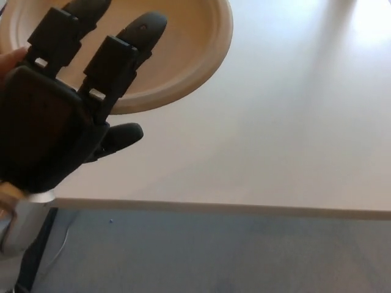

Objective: A person passes a plate to the robot and the robot grabs it with its left hand and places it at the centre of the table infront of it

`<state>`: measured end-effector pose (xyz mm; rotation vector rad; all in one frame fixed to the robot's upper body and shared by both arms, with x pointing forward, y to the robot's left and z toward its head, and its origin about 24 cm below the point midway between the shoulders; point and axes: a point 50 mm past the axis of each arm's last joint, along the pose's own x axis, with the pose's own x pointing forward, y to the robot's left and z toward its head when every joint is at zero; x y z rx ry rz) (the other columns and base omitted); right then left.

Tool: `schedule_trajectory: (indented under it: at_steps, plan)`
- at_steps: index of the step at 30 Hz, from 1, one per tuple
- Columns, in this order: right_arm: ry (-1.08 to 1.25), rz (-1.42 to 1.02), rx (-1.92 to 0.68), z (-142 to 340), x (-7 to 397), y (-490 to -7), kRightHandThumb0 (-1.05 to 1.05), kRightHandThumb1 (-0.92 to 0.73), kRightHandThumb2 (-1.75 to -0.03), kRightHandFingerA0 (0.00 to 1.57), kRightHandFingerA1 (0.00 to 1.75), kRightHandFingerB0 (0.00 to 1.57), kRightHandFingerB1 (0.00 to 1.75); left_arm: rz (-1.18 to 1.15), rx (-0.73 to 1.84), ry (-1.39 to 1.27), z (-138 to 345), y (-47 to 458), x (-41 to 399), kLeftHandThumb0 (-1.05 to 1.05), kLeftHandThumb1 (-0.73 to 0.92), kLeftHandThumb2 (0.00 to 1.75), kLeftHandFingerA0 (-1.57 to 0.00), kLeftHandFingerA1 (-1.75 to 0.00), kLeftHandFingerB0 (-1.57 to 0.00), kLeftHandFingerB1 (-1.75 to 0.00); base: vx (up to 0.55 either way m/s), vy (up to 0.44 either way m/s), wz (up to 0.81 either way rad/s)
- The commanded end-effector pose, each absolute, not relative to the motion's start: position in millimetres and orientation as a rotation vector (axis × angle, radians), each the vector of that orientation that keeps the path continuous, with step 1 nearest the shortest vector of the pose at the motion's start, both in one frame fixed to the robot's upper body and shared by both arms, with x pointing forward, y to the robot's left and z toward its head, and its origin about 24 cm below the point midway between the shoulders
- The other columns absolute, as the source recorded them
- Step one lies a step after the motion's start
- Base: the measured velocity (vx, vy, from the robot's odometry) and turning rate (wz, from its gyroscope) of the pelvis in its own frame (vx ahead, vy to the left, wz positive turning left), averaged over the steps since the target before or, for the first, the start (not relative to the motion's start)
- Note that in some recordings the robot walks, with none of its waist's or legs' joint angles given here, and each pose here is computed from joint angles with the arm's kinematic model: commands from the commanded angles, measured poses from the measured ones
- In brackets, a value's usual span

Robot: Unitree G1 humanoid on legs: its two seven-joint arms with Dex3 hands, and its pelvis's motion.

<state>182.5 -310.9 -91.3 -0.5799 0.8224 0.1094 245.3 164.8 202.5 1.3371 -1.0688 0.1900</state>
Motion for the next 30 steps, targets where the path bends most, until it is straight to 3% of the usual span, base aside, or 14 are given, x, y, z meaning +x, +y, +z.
schedule_trajectory:
  at_steps: [1,2,3,4,6,9,15,16,17,22,24,30]
  plan:
    - [0.827,0.109,-0.612,-85.4,183.8,-320.6,-0.87,-0.82,-0.66,0.21,0.55,0.18,0.44,0.443,1.335,-1.105,206.0,174.7,262.7,-0.41,0.41,0.65,-0.73,-0.54,-0.51,-0.47,0.00,0.000,0.00]
    - [0.826,0.108,-0.609,-85.2,184.2,-320.6,-0.89,-0.82,-0.66,0.22,0.57,0.19,0.46,0.458,1.321,-1.119,207.5,174.7,264.0,-0.32,0.51,0.56,-0.89,-0.53,-0.66,-0.45,0.00,0.000,0.00]
    - [0.826,0.107,-0.607,-85.2,184.7,-320.4,-0.89,-0.82,-0.66,0.22,0.57,0.19,0.46,0.468,1.315,-1.124,208.7,174.8,264.7,-0.32,0.51,0.56,-0.89,-0.53,-0.66,-0.45,0.00,0.000,0.00]
    - [0.825,0.109,-0.611,-85.0,184.8,-320.4,-0.87,-0.83,-0.66,0.22,0.57,0.19,0.46,0.477,1.308,-1.133,210.0,174.4,265.8,-0.25,0.52,0.56,-0.95,-0.69,-0.84,-0.52,0.00,0.000,0.00]
    - [0.825,0.114,-0.620,-84.8,184.9,-320.5,-0.89,-0.82,-0.67,0.24,0.57,0.19,0.46,0.477,1.300,-1.125,212.8,173.0,267.2,-0.25,0.52,0.56,-0.97,-0.70,-0.87,-0.54,0.00,0.000,0.00]
    - [0.827,0.113,-0.626,-84.4,185.0,-321.2,-0.90,-0.81,-0.67,0.23,0.57,0.19,0.46,0.447,1.258,-1.134,213.7,172.0,267.0,-0.21,0.47,0.54,-1.04,-0.57,-0.88,-0.54,0.00,0.000,0.00]
    - [0.825,0.113,-0.623,-84.6,184.7,-321.2,-0.90,-0.82,-0.66,0.21,0.57,0.18,0.45,0.434,1.259,-1.136,213.1,171.7,266.5,-0.20,0.47,0.55,-1.03,-0.57,-0.87,-0.54,0.00,0.000,0.00]
    - [0.824,0.117,-0.628,-84.5,185.2,-320.8,-0.88,-0.83,-0.66,0.22,0.58,0.19,0.46,0.414,1.239,-1.148,213.5,170.9,265.6,-0.19,0.47,0.55,-1.00,-0.58,-0.86,-0.55,0.00,0.000,0.00]
    - [0.824,0.120,-0.631,-84.4,185.5,-320.5,-0.87,-0.83,-0.66,0.22,0.58,0.18,0.46,0.405,1.235,-1.155,213.5,170.1,265.2,-0.18,0.47,0.54,-0.99,-0.70,-0.85,-0.55,0.00,0.000,0.00]
    - [0.823,0.117,-0.624,-84.1,187.6,-319.6,-0.89,-0.83,-0.66,0.23,0.58,0.19,0.46,0.415,1.263,-1.172,214.4,168.3,266.7,-0.16,0.45,0.53,-1.00,-0.77,-0.87,-0.56,0.00,0.000,0.00]
    - [0.821,0.116,-0.627,-84.2,187.4,-319.6,-0.87,-0.83,-0.66,0.22,0.58,0.19,0.46,0.411,1.255,-1.168,214.2,166.9,267.1,-0.15,0.44,0.54,-1.01,-0.61,-0.87,-0.56,0.00,0.000,0.00]
    - [0.822,0.120,-0.632,-84.0,186.8,-320.3,-0.88,-0.83,-0.66,0.22,0.58,0.19,0.46,0.401,1.261,-1.176,213.5,164.0,267.9,-0.16,0.45,0.54,-0.99,-0.55,-0.85,-0.55,0.00,0.000,0.00]
